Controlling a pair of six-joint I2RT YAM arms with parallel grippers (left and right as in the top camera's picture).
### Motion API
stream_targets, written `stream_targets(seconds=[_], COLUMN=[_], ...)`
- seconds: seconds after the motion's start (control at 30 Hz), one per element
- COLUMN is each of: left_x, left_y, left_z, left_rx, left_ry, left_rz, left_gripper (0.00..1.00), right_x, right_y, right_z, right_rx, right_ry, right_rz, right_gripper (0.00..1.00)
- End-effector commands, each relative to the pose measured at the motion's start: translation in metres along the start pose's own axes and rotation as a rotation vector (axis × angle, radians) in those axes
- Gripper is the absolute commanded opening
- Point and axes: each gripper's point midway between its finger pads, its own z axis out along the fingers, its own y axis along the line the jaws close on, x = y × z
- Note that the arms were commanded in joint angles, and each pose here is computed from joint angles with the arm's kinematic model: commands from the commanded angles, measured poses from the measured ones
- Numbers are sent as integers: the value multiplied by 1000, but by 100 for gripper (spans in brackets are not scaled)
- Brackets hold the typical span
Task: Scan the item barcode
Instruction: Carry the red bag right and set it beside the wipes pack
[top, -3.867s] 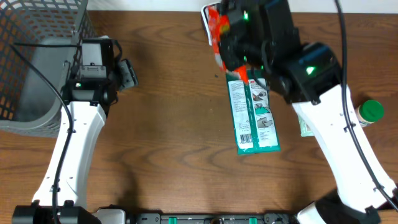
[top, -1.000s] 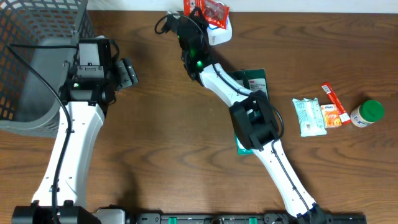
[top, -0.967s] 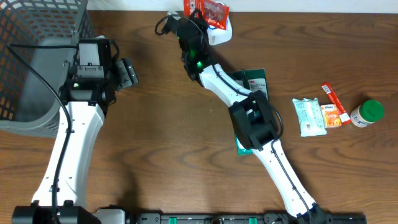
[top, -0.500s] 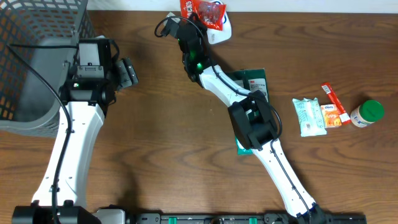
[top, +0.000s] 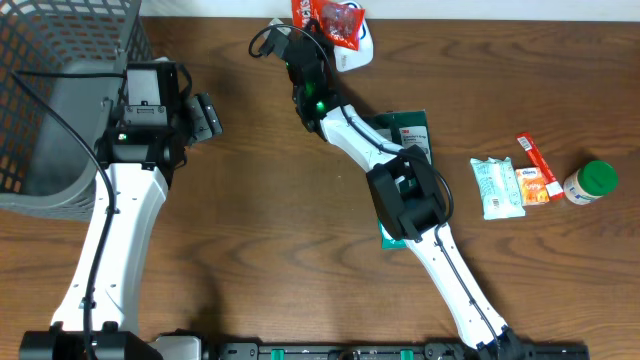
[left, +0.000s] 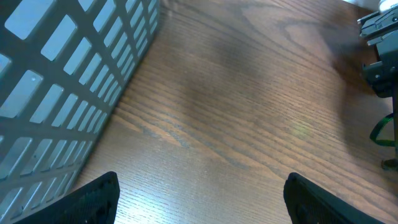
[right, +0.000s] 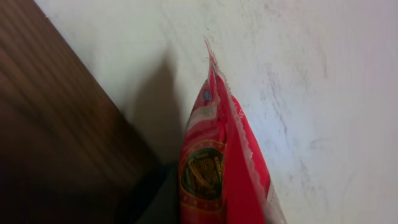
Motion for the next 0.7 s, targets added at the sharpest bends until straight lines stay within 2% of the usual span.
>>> stream_targets(seconds=[0.0,0.23,0.3,0.37,0.53,0.67], left_x=[1,1,1,1,1,1], left_y=[4,4,4,4,4,4], left_z=[4,4,4,4,4,4], left_rx=[-18,-18,-18,-18,-18,-18], left_ry=[7,7,7,7,7,7], left_rz=[-3,-3,-3,-3,-3,-3], left_gripper=[85,85,85,85,85,85], right_x=[-11,-34,-35,-31,-4,22], right_y=[-60,-170,-202,-214,-239,-239], right_z=[-3,-39,-64,-81,-139,-190], right_rx=[93,265,282,262,119,-163], right_ry=[9,58,143,207,355,447], right_rz=[154,295,294,305,465,645], right_gripper=[1,1,1,1,1,1])
